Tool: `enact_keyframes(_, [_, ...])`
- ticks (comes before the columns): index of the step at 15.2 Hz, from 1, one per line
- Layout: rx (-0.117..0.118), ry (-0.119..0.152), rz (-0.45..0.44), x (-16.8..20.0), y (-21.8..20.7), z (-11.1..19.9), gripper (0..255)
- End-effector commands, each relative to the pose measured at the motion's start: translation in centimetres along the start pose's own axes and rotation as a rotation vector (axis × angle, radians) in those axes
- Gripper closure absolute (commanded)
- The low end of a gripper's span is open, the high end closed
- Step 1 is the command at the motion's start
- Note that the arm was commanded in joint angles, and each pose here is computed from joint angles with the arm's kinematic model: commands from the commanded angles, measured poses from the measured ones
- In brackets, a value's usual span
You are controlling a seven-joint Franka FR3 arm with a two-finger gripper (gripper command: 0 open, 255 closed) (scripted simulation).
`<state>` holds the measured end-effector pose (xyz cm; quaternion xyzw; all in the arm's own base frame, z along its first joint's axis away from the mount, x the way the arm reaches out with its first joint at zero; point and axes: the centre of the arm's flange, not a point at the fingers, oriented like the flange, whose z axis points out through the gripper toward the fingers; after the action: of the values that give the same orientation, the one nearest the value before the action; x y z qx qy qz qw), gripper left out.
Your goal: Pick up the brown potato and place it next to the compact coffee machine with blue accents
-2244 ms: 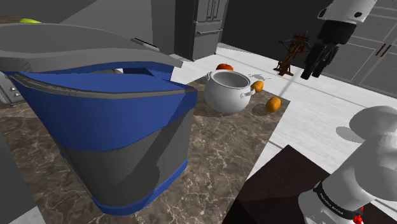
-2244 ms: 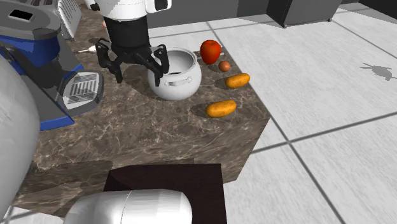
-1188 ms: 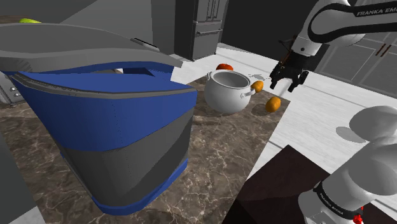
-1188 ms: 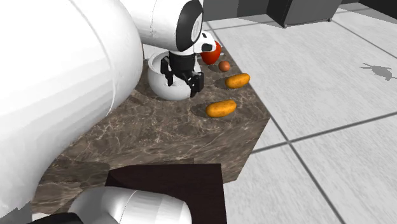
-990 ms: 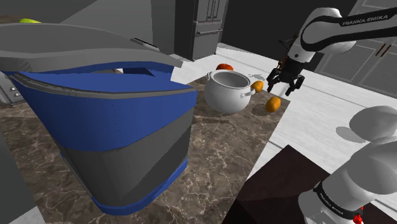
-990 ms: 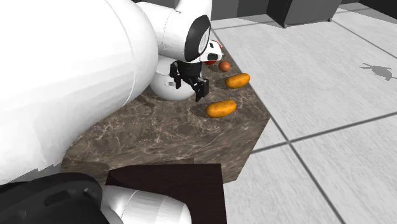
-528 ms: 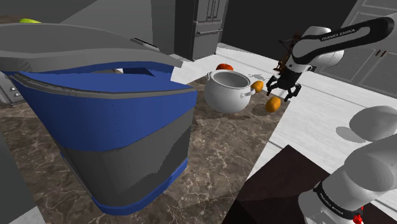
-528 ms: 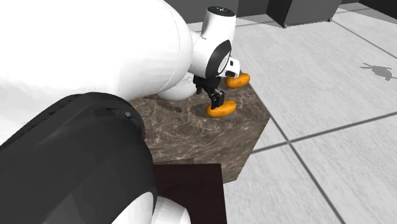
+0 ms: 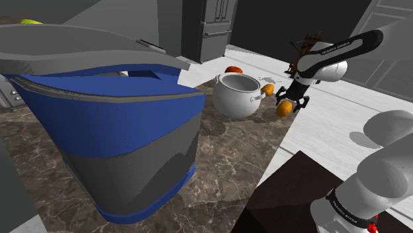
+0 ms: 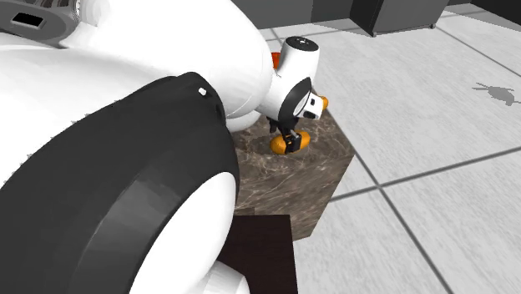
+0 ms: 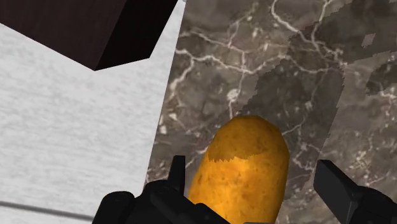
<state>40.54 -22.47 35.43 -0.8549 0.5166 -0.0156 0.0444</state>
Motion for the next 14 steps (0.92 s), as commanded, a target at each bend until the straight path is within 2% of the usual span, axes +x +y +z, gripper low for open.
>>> enact_keyframes(1, [0.000, 0.001, 0.001, 0.04, -0.01, 1.11, 0])
enact_keyframes(3, [0.000, 0.001, 0.001, 0.04, -0.01, 1.94, 0])
enact_keyframes(10, [0.000, 0.001, 0.001, 0.04, -0.01, 1.94, 0])
enact_keyframes(11, [0.000, 0.001, 0.001, 0.04, -0.01, 1.94, 255])
enact_keyframes(14, [0.000, 0.001, 0.001, 0.04, -0.01, 1.94, 255])
